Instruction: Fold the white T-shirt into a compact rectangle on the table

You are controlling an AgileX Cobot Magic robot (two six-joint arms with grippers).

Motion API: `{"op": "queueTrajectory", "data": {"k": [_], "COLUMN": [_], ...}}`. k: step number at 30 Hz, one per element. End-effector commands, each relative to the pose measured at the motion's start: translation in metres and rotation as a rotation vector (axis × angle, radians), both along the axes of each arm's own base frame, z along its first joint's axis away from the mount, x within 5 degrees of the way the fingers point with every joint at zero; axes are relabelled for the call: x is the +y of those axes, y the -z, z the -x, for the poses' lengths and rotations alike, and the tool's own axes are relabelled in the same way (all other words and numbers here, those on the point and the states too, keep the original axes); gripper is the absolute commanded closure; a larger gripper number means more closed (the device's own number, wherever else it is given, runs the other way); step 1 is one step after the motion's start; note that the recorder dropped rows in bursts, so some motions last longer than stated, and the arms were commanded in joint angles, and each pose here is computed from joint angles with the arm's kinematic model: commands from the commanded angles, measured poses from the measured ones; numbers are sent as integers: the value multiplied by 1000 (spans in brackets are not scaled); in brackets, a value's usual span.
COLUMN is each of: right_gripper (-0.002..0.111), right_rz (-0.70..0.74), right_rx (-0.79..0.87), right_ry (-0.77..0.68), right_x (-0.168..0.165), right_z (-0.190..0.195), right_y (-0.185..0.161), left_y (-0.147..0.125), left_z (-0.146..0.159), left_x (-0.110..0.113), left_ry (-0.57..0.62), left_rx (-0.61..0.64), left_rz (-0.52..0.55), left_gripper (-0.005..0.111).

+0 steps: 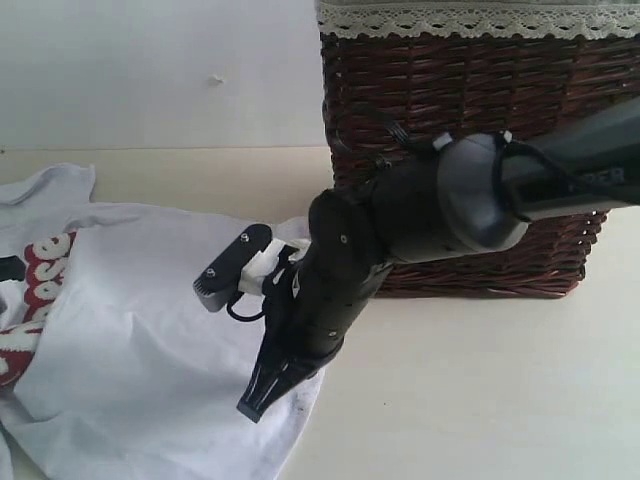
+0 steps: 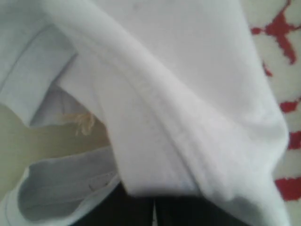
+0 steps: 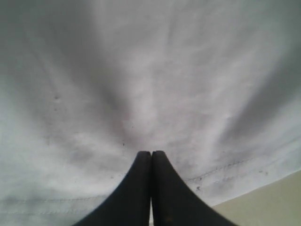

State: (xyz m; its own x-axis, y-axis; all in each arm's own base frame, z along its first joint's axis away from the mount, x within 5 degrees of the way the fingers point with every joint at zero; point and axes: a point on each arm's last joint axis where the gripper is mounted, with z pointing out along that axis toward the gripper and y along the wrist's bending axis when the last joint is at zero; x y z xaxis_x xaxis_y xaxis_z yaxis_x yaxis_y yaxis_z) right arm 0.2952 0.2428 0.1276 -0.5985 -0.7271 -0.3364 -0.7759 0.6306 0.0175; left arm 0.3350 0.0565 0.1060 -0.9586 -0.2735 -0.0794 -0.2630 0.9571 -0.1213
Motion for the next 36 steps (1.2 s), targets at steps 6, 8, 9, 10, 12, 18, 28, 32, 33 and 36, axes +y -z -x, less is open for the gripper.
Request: {"op": "queueTrajectory", "data": {"k": [6, 8, 9, 10, 12, 18, 28, 32, 33, 36], "right_gripper": [108, 108, 108, 108, 108, 108, 108, 108, 108, 108], "right_rz": [60, 84, 93, 105, 118, 130, 188, 175, 152, 93], "right_rx": [50, 64, 75, 80, 93, 74, 41, 14, -6, -76], "right_ry": [-20, -32, -30, -34, -36, -49, -59, -39, -35, -27], "right_x": [-2, -4, -5, -5, -6, -7, -10, -10, -9, -8], "right_z": [0, 1, 1, 1, 2, 0, -4, -6, -7, -7], "right_y": [18, 22, 24, 27, 32, 37, 36, 31, 21, -12], "left_y": [28, 27, 26, 24, 22, 16, -9, -31, -45, -58], "left_z": [13, 18, 21, 23, 26, 21, -2, -18, -22, -7], "left_x": [16, 26, 33, 42, 57, 76, 92, 71, 54, 34], "left_ry": [79, 74, 55, 23, -38, -113, -122, -91, -51, -12], "left_rx": [274, 330, 351, 367, 373, 340, 214, 23, -55, -102], "left_rz": [-136, -219, -271, -323, -375, -355, -407, -263, -202, -198], "left_gripper": [107, 107, 107, 107, 107, 107, 107, 107, 107, 107]}}
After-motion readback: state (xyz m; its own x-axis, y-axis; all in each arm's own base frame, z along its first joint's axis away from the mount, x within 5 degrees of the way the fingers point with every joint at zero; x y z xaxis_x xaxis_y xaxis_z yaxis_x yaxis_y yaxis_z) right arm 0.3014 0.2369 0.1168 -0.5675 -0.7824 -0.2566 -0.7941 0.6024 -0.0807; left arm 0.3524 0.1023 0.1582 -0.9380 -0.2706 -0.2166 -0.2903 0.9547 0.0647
